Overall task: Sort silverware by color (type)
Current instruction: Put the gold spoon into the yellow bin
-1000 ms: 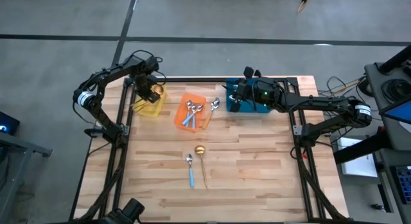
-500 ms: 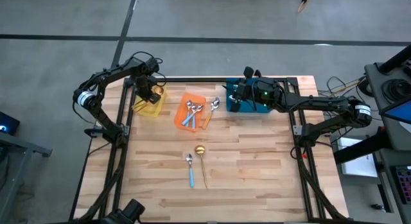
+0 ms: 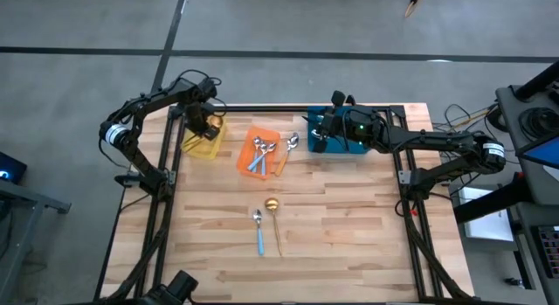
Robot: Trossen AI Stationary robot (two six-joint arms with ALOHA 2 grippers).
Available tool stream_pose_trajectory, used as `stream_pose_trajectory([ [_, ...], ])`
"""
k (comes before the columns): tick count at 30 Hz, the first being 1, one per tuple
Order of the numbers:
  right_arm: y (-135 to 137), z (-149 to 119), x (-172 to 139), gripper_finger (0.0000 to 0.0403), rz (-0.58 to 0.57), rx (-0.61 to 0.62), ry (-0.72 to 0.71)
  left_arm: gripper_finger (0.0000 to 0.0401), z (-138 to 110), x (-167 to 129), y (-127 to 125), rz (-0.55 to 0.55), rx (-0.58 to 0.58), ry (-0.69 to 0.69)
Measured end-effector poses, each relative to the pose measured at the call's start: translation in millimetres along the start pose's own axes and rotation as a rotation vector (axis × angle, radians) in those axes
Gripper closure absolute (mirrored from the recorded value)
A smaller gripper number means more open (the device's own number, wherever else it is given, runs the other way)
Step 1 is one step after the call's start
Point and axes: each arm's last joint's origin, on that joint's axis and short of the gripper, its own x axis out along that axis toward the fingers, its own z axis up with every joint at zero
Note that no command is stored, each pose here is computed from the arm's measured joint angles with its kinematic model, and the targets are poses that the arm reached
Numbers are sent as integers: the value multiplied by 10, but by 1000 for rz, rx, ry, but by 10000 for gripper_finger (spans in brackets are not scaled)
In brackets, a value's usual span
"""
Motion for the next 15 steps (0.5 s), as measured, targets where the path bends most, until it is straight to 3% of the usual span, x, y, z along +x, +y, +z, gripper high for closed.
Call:
stream_pose_trajectory([
  [15,0,0,0,330,0,0,0,393,72,-3,4,3,0,-74],
])
